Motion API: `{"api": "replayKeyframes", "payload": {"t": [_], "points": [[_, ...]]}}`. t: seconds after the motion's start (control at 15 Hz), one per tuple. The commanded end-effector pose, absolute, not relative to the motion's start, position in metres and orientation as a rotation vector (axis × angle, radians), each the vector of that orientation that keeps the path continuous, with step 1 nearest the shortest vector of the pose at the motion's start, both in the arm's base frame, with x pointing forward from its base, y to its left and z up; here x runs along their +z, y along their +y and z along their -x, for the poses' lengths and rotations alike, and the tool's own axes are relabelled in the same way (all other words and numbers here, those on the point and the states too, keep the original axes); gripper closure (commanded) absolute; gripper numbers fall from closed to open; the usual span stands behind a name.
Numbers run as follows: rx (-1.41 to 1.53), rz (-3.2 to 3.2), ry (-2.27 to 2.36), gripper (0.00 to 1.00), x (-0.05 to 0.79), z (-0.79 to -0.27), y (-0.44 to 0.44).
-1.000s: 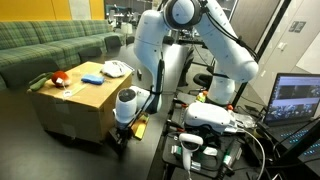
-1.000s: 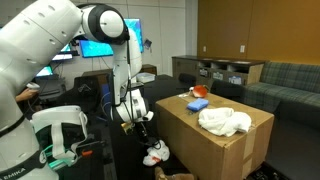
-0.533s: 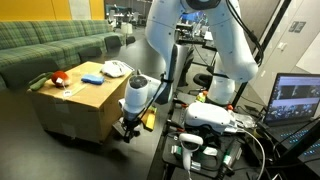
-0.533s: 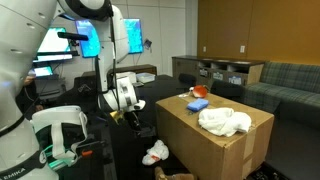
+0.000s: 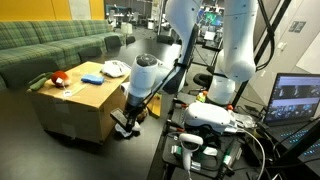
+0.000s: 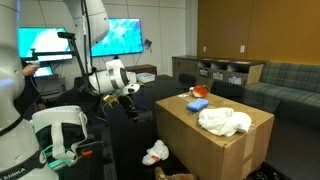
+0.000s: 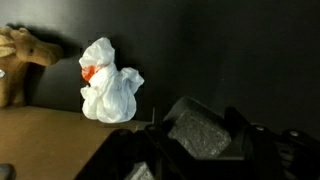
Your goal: Replace the objects on the box with the objects on the table, that is the brown toy with the towel, plastic bag with the blue duster and orange object with the dark brown duster
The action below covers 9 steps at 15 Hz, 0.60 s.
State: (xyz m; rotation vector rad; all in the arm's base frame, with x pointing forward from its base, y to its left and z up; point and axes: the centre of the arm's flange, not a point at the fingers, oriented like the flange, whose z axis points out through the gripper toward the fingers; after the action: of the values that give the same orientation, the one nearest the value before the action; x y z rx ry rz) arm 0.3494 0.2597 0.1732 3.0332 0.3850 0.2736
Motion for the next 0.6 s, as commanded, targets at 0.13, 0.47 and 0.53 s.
{"api": "replayKeyframes", "payload": {"t": [0.13,0.47,0.53], "points": [[0.395,-2.99,0.371,0.61,0.266,-0.373,0.274],[0.466,-2.951,0.386,0.61,0.309,-0.422,0.275],[0.492,-2.933,0.388,0.61,0.314,-0.436,0.274]]}}
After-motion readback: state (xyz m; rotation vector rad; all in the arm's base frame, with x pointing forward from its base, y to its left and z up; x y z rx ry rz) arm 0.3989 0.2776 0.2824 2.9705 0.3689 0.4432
